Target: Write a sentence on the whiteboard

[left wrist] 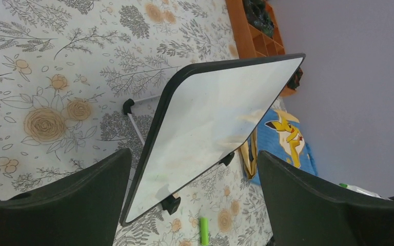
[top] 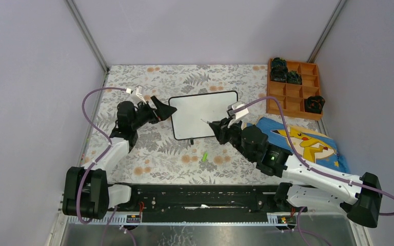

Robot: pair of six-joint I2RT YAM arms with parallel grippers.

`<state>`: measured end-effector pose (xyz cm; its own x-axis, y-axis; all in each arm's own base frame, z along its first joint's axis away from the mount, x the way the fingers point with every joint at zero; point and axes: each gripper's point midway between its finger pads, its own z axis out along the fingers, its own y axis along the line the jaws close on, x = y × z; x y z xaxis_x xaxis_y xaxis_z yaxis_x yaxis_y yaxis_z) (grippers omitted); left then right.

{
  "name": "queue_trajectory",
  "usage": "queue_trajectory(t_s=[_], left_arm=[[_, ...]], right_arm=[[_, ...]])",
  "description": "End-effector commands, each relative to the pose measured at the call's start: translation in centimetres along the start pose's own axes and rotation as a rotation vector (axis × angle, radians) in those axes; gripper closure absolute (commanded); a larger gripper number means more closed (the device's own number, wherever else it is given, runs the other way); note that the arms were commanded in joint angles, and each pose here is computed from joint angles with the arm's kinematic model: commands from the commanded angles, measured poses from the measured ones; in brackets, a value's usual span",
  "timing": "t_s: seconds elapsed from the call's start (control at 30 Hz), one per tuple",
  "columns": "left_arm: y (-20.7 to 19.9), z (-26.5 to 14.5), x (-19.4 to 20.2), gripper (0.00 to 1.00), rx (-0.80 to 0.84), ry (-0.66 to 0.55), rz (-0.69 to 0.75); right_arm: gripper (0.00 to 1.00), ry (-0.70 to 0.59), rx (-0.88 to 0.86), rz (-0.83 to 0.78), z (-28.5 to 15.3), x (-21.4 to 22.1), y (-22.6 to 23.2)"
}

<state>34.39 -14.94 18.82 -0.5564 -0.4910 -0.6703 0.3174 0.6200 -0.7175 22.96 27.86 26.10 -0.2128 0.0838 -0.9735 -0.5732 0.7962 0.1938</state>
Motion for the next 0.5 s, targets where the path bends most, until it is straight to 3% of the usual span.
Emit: queue_trajectory(t_s=[0.0, 0.1, 0.23, 0.33, 0.47], left_arm=[[0.3, 0.1, -0.4, 0.01, -0.003, -0.003, 0.055], [1.5, 0.0, -0.7, 0.01, -0.083, -0.01, 0.039], [1.7, -0.9, -2.5, 0.01, -0.145, -0.113, 0.039], [1.5, -1.3, -2.8, 0.01, -0.13, -0.155, 0.07], [1.3, -0.7, -1.4, 0.01, -0.057, -0.104, 0.125]], right_arm=[[1.0, -0.092, -0.076, 0.02, 0.4, -3.7, 1.9], [1.0, -0.092, -0.074, 0.019, 0.6, -3.7, 2.0], [1.0, -0.101, -0.061, 0.029, 0.8, -3.9, 1.8], [1.0, -0.101, -0.056, 0.034, 1.2, -3.7, 1.9], [1.0, -0.097, -0.07, 0.044, 1.7, -3.3, 2.3]])
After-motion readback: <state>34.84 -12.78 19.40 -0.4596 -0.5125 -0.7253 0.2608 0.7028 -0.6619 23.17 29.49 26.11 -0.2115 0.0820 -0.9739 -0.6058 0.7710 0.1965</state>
